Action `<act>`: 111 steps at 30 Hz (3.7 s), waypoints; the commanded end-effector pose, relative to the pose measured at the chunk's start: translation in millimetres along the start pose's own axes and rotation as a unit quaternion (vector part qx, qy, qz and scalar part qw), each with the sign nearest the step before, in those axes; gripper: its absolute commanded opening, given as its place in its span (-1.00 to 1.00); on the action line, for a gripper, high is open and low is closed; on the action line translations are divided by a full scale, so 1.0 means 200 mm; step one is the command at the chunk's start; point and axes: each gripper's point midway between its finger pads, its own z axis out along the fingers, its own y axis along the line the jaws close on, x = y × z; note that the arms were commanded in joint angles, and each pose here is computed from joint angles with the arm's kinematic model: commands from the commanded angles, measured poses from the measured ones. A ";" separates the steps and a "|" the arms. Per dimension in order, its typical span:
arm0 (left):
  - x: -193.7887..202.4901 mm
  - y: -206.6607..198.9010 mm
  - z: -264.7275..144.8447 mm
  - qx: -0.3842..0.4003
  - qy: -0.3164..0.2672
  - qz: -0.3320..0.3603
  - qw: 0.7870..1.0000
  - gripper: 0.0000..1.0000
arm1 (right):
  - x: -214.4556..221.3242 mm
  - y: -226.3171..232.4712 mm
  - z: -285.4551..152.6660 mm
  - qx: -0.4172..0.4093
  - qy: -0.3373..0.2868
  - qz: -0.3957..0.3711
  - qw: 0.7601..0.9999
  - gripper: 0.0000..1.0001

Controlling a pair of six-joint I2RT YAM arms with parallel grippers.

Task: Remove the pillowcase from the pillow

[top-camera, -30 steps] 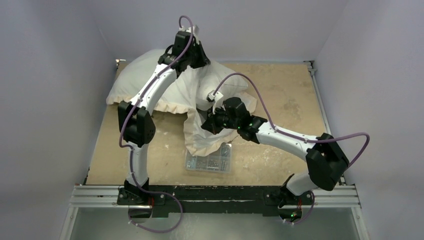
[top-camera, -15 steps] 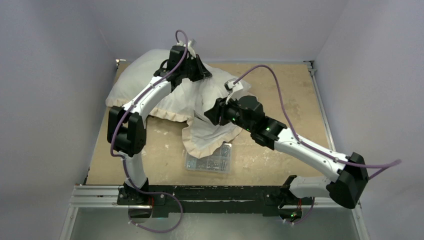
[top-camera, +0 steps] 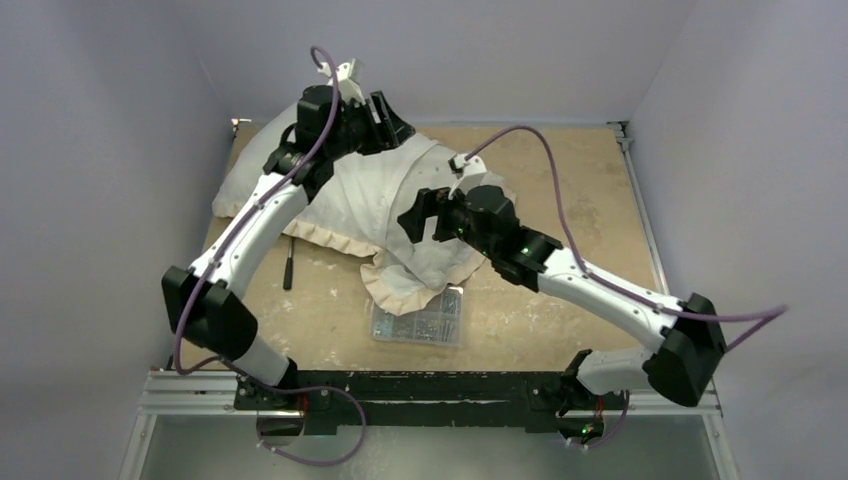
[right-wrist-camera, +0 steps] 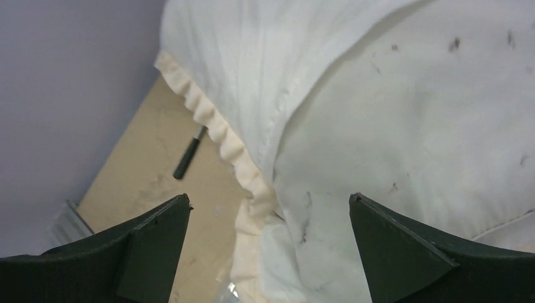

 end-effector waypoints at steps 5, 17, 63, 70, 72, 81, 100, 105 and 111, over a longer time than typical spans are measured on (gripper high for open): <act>0.06 0.29 -0.37 -0.146 -0.022 0.071 0.987 0.28 | 0.42 -0.23 0.24 0.094 0.104 0.011 0.990 0.98; 0.57 0.59 -0.63 -0.226 0.056 0.041 0.972 0.31 | 1.13 -0.63 0.48 0.221 0.224 0.000 0.949 0.92; 0.98 0.91 -0.32 -0.227 0.038 -0.126 0.965 -1.00 | 0.18 -0.08 0.37 0.049 0.039 0.007 0.998 -1.00; 0.74 1.14 -0.38 -0.289 -0.011 -0.113 0.951 -1.00 | -0.13 -0.09 0.12 0.066 -0.041 0.029 0.997 -1.00; 0.68 1.20 -0.40 -0.300 -0.024 -0.118 0.946 -1.00 | -0.24 -0.11 0.03 0.073 -0.072 0.041 0.994 -1.00; 0.50 1.58 -0.58 -0.373 -0.063 -0.178 0.908 -1.00 | -0.50 -0.13 -0.37 0.053 -0.151 0.056 0.986 -1.00; 0.50 1.25 -0.54 -0.321 0.030 -0.076 0.944 -0.22 | -0.40 0.13 -0.23 -0.078 -0.037 -0.028 0.996 0.76; 0.53 1.11 -0.60 -0.313 0.043 -0.051 0.948 -0.09 | -0.55 -0.23 -0.12 0.025 -0.048 -0.024 0.998 0.98; 0.41 0.97 -0.69 -0.299 0.035 -0.025 0.953 0.00 | -0.36 -0.78 0.03 0.151 0.004 0.021 0.988 0.98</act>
